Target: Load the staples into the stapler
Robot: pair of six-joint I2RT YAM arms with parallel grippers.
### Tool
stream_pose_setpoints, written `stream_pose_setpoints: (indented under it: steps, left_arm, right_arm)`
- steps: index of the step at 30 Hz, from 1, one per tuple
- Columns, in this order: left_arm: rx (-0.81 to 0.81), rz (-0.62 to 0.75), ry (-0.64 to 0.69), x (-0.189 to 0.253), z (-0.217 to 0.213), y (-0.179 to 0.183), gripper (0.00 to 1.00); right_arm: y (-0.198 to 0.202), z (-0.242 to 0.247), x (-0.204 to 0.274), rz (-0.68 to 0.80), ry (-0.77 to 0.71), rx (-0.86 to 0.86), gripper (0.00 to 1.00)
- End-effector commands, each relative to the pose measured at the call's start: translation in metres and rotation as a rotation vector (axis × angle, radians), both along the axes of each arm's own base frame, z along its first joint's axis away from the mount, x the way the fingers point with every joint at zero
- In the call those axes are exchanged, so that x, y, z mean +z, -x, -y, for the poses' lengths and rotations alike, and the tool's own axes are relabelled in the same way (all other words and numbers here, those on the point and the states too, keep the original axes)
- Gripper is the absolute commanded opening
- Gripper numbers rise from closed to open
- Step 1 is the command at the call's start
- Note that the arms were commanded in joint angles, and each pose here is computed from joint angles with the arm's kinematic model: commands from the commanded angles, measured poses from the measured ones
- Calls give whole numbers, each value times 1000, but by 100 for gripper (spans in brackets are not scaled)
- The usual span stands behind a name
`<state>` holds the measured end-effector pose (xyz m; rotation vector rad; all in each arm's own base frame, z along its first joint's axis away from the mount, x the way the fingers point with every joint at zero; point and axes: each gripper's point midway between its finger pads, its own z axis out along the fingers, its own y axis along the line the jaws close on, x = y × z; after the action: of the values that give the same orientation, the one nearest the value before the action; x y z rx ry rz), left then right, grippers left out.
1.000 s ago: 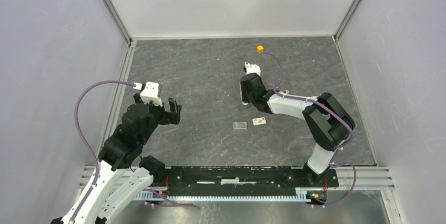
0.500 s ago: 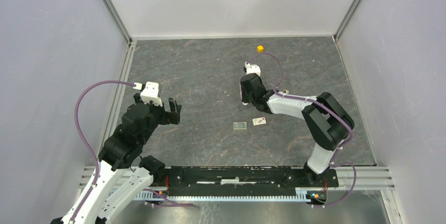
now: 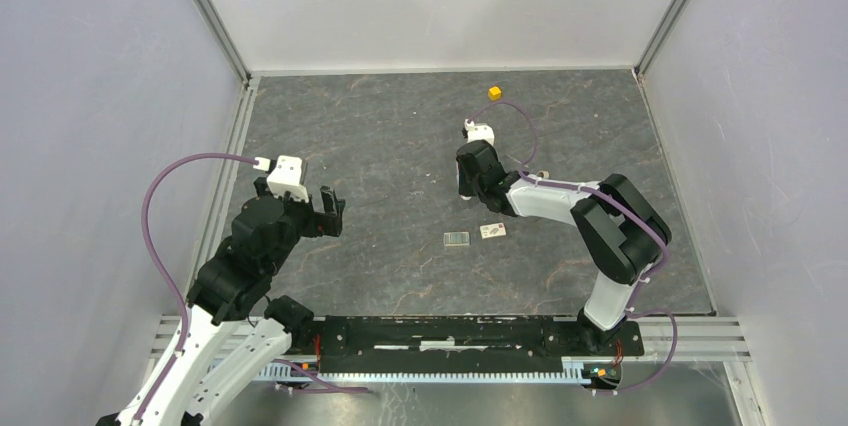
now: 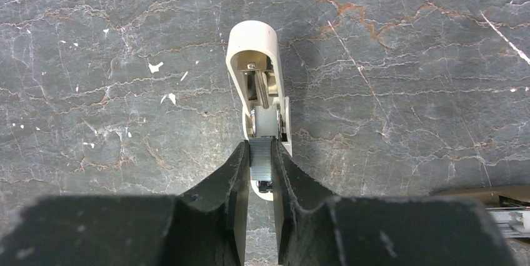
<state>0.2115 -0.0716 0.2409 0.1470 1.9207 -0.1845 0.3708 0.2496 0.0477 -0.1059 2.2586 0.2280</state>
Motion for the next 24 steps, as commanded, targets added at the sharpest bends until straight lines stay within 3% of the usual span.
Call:
stream_pose_setpoints:
  steps: [1,24]
  left_arm:
    - [-25,36,-19,8,3,-3,100]
    - [-25,50,-12,11,1,-1,100]
  right_arm:
    - [-6,0,-1,21,-2,-12,22]
    - [-12,-2,7,44,22,34,23]
